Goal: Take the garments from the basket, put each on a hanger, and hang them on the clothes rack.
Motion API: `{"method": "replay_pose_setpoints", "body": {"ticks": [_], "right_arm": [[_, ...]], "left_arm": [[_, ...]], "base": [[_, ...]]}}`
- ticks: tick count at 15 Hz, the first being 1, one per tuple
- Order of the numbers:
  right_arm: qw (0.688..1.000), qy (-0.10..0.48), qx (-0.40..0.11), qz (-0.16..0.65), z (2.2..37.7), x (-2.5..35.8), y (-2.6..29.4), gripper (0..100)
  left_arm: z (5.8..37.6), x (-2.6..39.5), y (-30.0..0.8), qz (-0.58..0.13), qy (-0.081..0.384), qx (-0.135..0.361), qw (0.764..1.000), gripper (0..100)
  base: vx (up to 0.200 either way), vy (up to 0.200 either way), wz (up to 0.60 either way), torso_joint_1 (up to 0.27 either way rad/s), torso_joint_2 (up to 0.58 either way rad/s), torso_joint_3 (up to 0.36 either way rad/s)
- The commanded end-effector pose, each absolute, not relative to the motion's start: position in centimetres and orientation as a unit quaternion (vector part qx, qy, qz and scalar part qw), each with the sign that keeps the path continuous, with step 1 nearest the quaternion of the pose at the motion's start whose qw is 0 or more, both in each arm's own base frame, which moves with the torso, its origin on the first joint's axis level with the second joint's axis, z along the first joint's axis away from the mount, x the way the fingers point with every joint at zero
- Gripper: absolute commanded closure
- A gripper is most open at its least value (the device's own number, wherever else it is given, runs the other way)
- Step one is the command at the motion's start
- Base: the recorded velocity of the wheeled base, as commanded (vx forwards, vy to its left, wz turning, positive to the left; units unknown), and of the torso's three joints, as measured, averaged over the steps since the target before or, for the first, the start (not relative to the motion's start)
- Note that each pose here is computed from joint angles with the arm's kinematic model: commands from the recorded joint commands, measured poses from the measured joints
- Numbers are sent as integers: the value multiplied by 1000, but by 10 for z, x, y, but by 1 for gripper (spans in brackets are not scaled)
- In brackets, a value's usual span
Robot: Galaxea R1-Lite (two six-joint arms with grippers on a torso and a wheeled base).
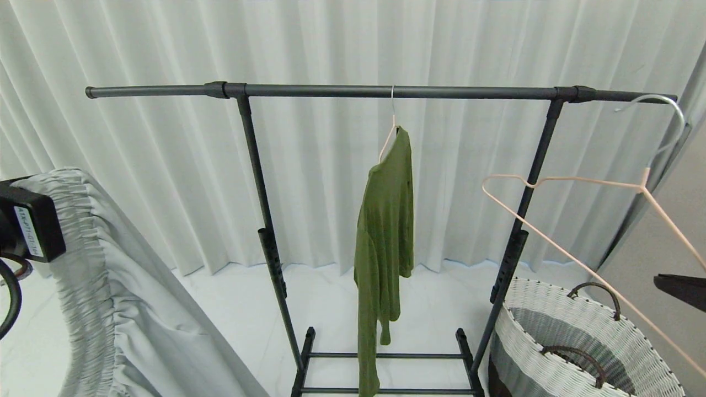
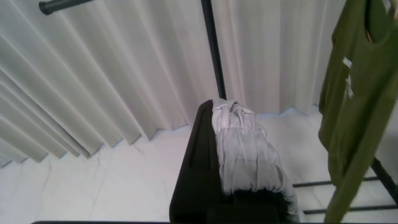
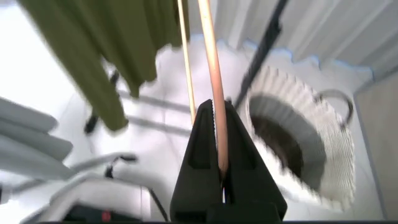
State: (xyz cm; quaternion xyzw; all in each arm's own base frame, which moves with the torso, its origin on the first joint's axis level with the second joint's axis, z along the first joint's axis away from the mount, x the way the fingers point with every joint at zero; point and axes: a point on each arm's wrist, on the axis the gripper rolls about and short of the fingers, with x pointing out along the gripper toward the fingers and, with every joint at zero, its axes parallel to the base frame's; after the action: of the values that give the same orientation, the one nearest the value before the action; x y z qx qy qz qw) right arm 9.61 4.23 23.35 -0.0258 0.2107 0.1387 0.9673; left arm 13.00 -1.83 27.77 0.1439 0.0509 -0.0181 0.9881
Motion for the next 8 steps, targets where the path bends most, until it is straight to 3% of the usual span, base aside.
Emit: {"method": "replay_pose_setpoints", "body": {"ticks": [1,5,8], "right_arm": [[971,194,-22,140,235,82,36,100],[969,197,-32,144,232,82,36,100],[959,207,-51,189,236,91,51,100]], "left_arm": [[273,130,-18,-19,59,145,987,100],[266,131,-18,-15,71,151,986,100],[262,142,-17,64,102,168,978,100]], "base": [[0,0,0,0,0,0],[0,0,0,0,0,0],[0,0,0,0,0,0]]}}
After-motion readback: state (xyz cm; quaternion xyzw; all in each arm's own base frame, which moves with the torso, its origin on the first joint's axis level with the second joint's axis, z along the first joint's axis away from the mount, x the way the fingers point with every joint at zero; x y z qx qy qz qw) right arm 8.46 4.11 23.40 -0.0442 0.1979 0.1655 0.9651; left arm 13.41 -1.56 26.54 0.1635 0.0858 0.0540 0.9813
